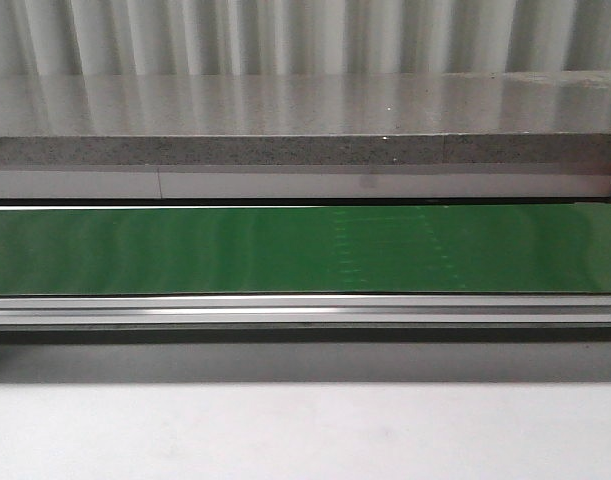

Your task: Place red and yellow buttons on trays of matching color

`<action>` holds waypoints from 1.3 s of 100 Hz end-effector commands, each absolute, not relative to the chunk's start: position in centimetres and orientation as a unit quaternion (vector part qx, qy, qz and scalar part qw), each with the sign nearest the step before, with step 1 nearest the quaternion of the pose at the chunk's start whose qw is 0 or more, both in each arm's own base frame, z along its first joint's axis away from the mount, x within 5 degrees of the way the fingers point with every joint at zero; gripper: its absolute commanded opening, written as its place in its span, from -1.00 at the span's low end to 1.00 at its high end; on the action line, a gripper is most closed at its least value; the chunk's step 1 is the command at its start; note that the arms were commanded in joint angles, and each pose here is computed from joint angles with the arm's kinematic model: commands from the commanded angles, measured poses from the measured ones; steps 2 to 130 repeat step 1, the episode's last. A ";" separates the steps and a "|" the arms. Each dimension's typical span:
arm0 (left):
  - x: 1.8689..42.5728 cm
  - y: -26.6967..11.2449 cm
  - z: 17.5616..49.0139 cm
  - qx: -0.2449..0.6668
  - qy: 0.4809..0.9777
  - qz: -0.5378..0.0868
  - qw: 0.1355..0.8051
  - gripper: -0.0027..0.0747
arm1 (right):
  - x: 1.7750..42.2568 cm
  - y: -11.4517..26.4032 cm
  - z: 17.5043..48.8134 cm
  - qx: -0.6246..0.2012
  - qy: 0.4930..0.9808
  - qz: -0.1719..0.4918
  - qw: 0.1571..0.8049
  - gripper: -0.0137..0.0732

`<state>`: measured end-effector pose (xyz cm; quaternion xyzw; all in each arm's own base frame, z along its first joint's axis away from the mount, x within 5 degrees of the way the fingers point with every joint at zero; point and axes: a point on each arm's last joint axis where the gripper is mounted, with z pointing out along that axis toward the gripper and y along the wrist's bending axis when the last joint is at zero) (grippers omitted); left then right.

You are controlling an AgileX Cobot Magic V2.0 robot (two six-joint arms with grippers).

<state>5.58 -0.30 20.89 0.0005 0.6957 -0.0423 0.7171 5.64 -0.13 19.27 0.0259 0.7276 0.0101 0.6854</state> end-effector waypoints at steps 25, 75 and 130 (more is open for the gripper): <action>5.5 -0.5 20.2 0.006 0.672 -0.054 0.739 -0.98 | 5.6 -0.1 20.0 0.022 0.694 0.008 0.719 -0.84; 5.5 -0.5 20.2 0.006 0.672 -0.054 0.739 -0.98 | 5.6 -0.1 20.0 0.022 0.694 0.008 0.719 -0.84; 5.5 -0.5 20.2 0.006 0.672 -0.054 0.739 -0.98 | 5.6 -0.1 20.0 0.022 0.694 0.008 0.719 -0.84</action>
